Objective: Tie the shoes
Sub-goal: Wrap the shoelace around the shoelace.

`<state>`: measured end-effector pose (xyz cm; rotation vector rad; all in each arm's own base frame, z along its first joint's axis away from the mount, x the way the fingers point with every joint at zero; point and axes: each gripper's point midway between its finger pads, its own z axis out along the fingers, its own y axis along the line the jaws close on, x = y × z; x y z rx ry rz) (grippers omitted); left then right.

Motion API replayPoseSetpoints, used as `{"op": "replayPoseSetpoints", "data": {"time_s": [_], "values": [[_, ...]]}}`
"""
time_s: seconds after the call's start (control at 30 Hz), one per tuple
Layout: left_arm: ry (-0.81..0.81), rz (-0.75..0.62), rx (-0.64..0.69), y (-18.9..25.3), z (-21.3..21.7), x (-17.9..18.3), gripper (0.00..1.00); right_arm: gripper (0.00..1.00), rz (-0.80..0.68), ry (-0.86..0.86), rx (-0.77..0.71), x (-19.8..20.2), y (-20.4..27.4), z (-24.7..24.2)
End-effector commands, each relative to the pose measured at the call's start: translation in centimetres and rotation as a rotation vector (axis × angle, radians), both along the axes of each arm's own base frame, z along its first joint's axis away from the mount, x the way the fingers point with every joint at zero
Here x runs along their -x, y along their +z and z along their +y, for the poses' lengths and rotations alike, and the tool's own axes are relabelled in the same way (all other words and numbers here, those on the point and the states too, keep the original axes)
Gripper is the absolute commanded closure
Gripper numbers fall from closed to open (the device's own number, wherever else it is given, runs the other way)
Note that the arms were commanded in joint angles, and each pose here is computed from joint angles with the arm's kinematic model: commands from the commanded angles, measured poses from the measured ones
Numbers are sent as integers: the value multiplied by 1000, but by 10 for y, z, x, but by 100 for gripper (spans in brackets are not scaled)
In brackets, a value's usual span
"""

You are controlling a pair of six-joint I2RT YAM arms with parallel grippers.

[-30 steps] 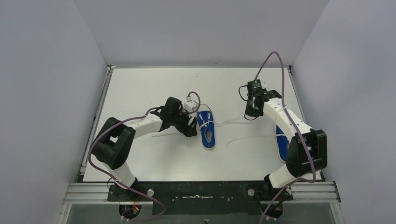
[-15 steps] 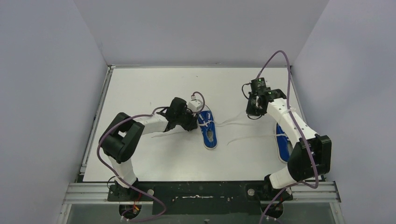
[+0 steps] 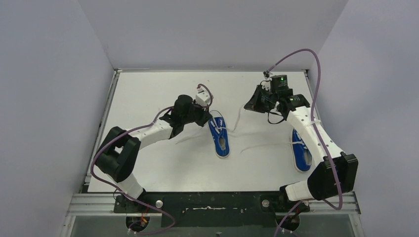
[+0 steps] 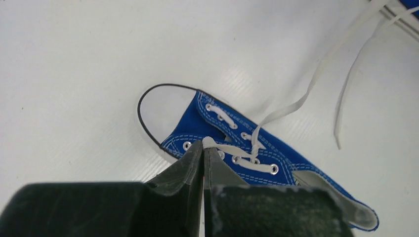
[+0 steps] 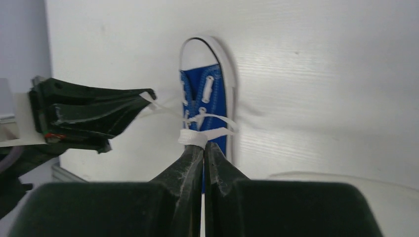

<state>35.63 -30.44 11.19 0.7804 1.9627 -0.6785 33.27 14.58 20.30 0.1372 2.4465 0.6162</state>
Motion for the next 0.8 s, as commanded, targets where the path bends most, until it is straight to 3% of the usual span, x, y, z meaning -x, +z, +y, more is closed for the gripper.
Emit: {"op": "replayPoseSetpoints", "data": {"time_s": [0.0, 0.1, 0.33, 0.5, 0.77], "values": [[6, -118, 203, 46, -20, -13, 100, 100, -132, 79, -320, -40, 45, 59], [-6, -124, 242, 38, -23, -9, 100, 100, -126, 40, -416, -69, 40, 79], [-58, -159, 276, 24, -21, 7, 100, 100, -2, 198, -471, -93, 6, 150], [-137, -187, 284, 15, -25, 23, 100, 100, 280, 436, -406, -55, -57, 194], [-268, -237, 277, 10, -29, 42, 100, 99, 521, 660, -199, 19, -113, 207]]}}
